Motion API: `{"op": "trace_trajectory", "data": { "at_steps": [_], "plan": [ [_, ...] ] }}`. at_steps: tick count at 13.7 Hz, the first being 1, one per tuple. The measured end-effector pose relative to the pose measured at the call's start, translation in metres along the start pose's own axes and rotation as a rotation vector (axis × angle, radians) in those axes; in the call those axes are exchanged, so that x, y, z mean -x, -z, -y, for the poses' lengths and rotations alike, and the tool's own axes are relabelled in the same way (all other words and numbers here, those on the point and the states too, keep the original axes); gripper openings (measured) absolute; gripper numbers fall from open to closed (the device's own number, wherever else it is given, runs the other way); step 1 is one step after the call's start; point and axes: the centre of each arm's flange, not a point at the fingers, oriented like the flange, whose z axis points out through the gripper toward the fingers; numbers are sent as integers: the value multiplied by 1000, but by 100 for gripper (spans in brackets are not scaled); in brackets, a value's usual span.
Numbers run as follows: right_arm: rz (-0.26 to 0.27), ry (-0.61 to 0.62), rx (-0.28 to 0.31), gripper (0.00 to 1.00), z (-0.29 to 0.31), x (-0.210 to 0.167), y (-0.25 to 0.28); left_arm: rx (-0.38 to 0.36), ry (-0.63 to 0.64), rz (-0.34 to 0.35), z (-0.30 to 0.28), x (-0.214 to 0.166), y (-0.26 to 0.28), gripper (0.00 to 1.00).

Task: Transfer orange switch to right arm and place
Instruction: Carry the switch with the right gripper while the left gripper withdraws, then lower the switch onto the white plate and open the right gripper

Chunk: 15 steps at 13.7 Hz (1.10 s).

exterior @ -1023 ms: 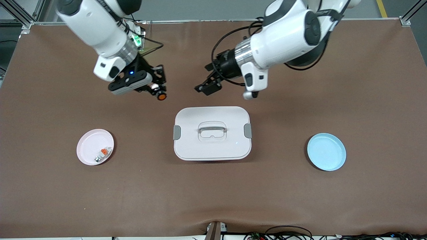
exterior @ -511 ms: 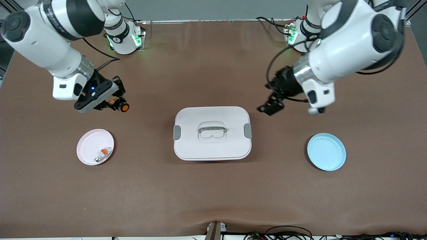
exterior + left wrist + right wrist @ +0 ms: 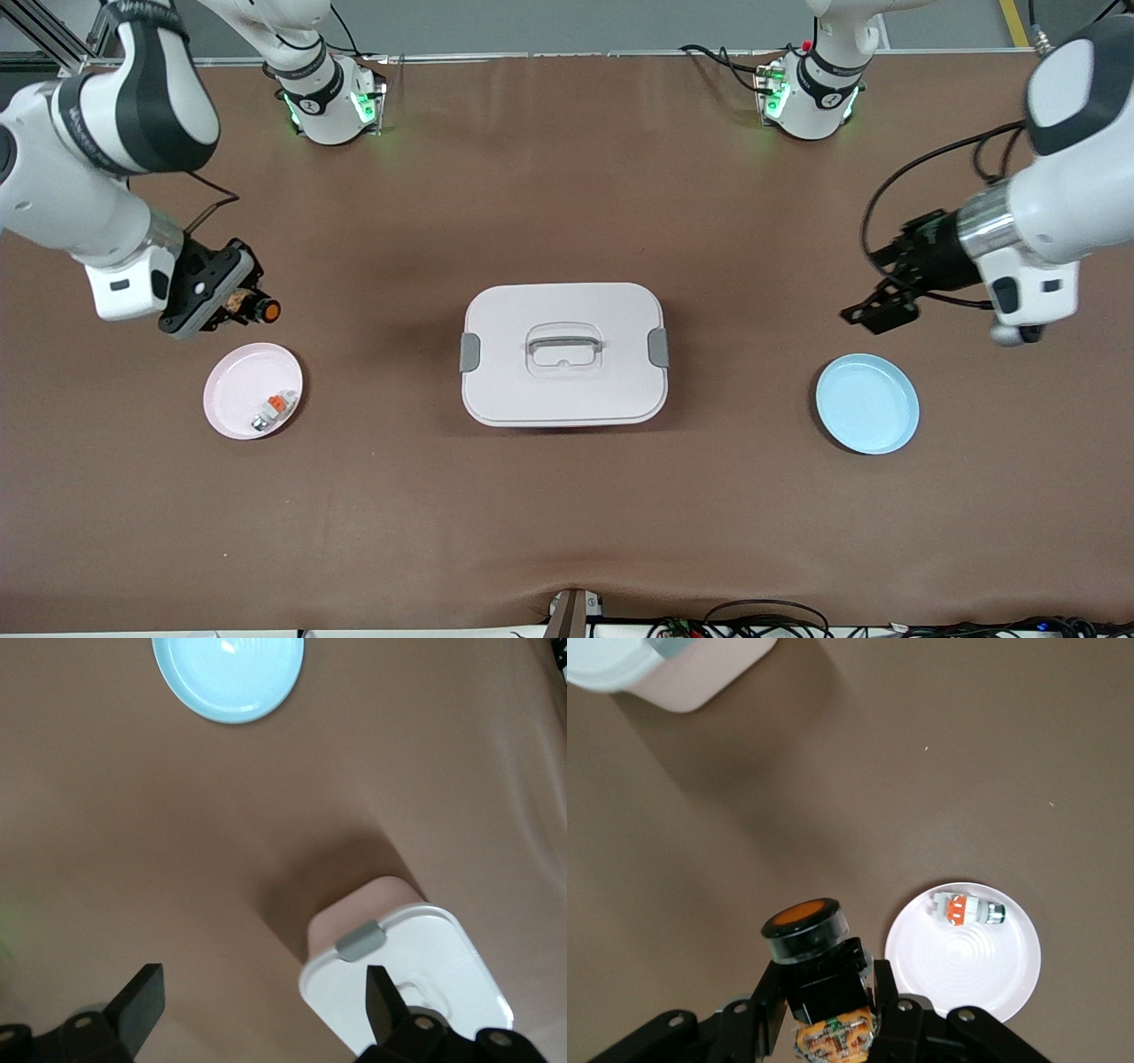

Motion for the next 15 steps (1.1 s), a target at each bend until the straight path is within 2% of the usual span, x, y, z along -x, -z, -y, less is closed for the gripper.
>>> {"op": "trace_trajectory", "data": {
  "at_steps": [4, 9, 12, 15],
  "plan": [
    [21, 82, 47, 44, -32, 18, -40, -23, -134, -45, 43, -36, 21, 100],
    [94, 151, 91, 44, -60, 38, -93, -53, -254, -91, 77, -81, 32, 100],
    [82, 154, 106, 44, -70, 52, -116, -51, -332, -119, 108, -112, 49, 100],
    [78, 154, 124, 44, -74, 71, -139, -56, -480, -155, 141, -133, 73, 100]
  ]
}}
